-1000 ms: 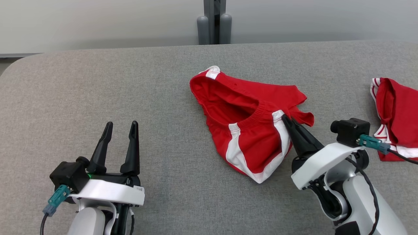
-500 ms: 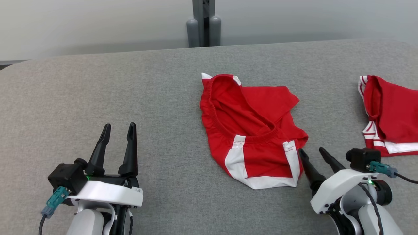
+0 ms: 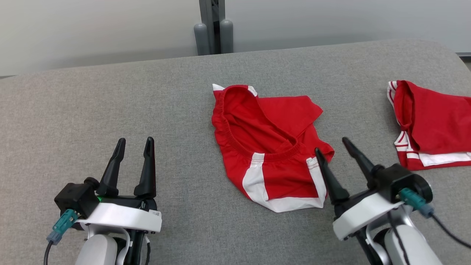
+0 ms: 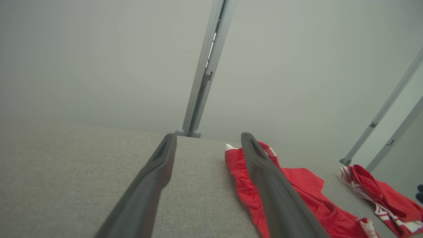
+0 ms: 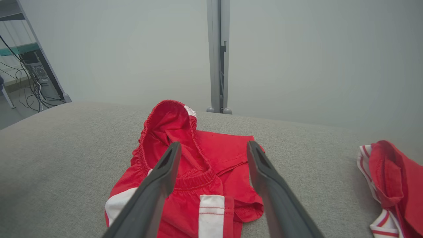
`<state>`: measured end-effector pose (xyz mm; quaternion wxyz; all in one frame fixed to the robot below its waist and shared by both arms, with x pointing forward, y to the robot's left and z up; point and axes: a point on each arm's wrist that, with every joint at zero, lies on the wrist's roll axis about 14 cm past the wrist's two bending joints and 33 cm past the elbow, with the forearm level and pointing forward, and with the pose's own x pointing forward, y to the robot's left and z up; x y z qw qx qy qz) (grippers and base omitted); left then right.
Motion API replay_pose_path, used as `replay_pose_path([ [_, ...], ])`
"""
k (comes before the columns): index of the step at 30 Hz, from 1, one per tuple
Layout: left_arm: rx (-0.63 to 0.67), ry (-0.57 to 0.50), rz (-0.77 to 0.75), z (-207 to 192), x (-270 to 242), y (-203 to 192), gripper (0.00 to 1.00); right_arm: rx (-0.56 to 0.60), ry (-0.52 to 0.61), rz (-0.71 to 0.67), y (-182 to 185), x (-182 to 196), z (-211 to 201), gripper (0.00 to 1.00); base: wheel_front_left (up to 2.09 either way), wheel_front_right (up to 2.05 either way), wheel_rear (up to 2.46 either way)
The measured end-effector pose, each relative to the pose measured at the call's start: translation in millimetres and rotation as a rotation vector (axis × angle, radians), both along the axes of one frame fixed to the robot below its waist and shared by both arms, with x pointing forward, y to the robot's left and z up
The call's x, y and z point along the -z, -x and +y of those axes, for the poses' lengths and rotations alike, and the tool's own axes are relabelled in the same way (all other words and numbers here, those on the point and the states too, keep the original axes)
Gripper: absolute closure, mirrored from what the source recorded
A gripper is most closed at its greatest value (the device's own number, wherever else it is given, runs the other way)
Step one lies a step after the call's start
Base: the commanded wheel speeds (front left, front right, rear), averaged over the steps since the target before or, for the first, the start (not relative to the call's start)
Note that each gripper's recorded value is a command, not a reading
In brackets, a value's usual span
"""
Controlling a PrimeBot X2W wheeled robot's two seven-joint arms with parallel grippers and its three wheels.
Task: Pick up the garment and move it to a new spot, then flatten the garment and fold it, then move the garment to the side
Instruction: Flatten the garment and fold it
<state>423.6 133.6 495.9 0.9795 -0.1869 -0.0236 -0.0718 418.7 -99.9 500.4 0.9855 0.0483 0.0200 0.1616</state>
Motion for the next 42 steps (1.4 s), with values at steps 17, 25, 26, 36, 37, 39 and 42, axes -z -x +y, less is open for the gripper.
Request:
replay_pose_path([
  [17,-0.021,-0.01,0.017,9.0,6.3,2.8,0.0,-0.052,0.136,0.124,4.2,56.5,14.9,0.0,0.0,0.0,0.0],
  [25,-0.039,-0.016,0.037,16.2,13.6,2.9,0.0,-0.055,0.158,0.15,-7.5,69.2,16.3,0.0,0.0,0.0,0.0],
  [26,-0.042,-0.016,0.038,17.0,13.9,2.5,0.0,-0.056,0.161,0.161,-7.7,72.7,16.5,0.0,0.0,0.0,0.0],
  [36,-0.051,-0.019,0.039,20.1,14.6,0.1,0.0,-0.038,0.143,0.164,-11.6,72.7,12.7,1.0,0.0,0.0,0.0],
  [37,-0.047,-0.021,0.04,18.8,14.9,-0.5,0.0,-0.034,0.138,0.157,-11.4,70.8,11.7,1.0,0.0,0.0,0.0],
  [39,-0.039,-0.022,0.037,16.0,14.5,-2.1,0.0,-0.019,0.129,0.148,-11.5,67.1,7.4,1.0,0.0,0.0,0.0],
  [42,-0.02,-0.018,0.027,8.9,11.5,-5.4,0.0,0.017,0.096,0.122,-11.5,56.8,-2.5,1.0,0.0,0.0,0.0],
])
